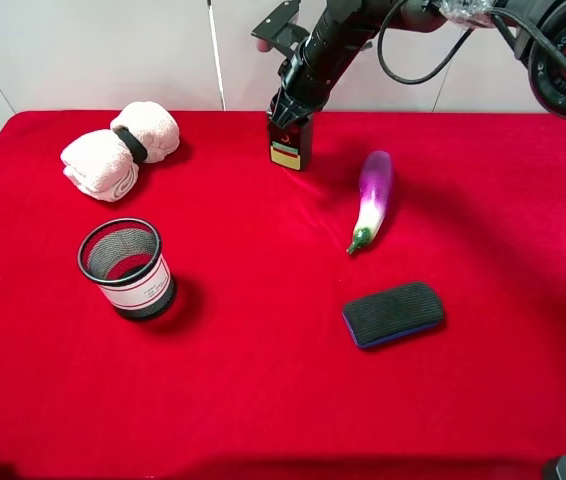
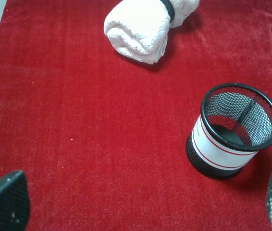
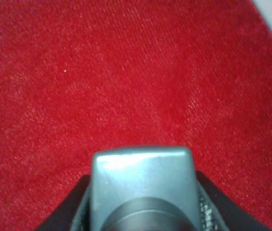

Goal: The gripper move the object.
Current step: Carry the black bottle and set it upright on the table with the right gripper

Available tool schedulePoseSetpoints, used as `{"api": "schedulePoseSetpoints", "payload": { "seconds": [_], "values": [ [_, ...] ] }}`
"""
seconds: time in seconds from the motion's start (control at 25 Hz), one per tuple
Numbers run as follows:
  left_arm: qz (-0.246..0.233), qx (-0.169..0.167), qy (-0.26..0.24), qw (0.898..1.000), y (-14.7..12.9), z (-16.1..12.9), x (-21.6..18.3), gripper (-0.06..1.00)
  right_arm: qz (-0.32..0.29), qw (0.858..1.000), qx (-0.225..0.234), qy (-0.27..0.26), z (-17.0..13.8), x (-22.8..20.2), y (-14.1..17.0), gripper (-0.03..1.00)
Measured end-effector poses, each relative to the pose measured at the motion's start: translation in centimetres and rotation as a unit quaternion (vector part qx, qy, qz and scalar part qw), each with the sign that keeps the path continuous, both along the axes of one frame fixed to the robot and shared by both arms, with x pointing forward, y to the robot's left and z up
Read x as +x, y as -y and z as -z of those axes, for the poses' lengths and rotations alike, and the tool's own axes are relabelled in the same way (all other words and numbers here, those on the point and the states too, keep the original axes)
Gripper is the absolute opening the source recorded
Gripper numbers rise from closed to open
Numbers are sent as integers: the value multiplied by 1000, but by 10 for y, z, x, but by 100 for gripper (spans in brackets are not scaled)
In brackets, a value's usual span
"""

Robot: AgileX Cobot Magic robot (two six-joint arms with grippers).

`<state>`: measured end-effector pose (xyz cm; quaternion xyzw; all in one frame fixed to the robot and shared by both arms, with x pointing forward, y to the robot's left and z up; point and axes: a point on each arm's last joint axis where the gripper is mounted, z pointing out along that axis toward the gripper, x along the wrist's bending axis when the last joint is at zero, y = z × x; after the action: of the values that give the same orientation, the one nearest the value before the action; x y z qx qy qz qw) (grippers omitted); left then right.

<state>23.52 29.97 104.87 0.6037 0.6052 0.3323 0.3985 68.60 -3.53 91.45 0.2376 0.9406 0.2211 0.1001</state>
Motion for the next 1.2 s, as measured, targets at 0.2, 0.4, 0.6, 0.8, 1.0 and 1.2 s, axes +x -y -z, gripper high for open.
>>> {"api": "schedulePoseSetpoints", "payload": {
  "seconds": [0.2,0.4,0.6,0.8,1.0,1.2],
  "values": [
    [0,0,0,1000,0,0,0,98,0,1000,0,-3,0,0,0,30],
    [0,0,0,1000,0,0,0,98,0,1000,0,-3,0,0,0,30],
    [0,0,0,1000,0,0,0,98,-2,1000,1,-2,-4,0,0,30],
    [0,0,0,1000,0,0,0,98,-10,1000,-5,-22,-9,-3,0,29],
    [0,0,0,1000,0,0,0,98,-18,999,-14,-47,-11,-8,1,29],
    [0,0,0,1000,0,0,0,98,-28,997,-32,-62,-20,-13,5,29]
  ]
}}
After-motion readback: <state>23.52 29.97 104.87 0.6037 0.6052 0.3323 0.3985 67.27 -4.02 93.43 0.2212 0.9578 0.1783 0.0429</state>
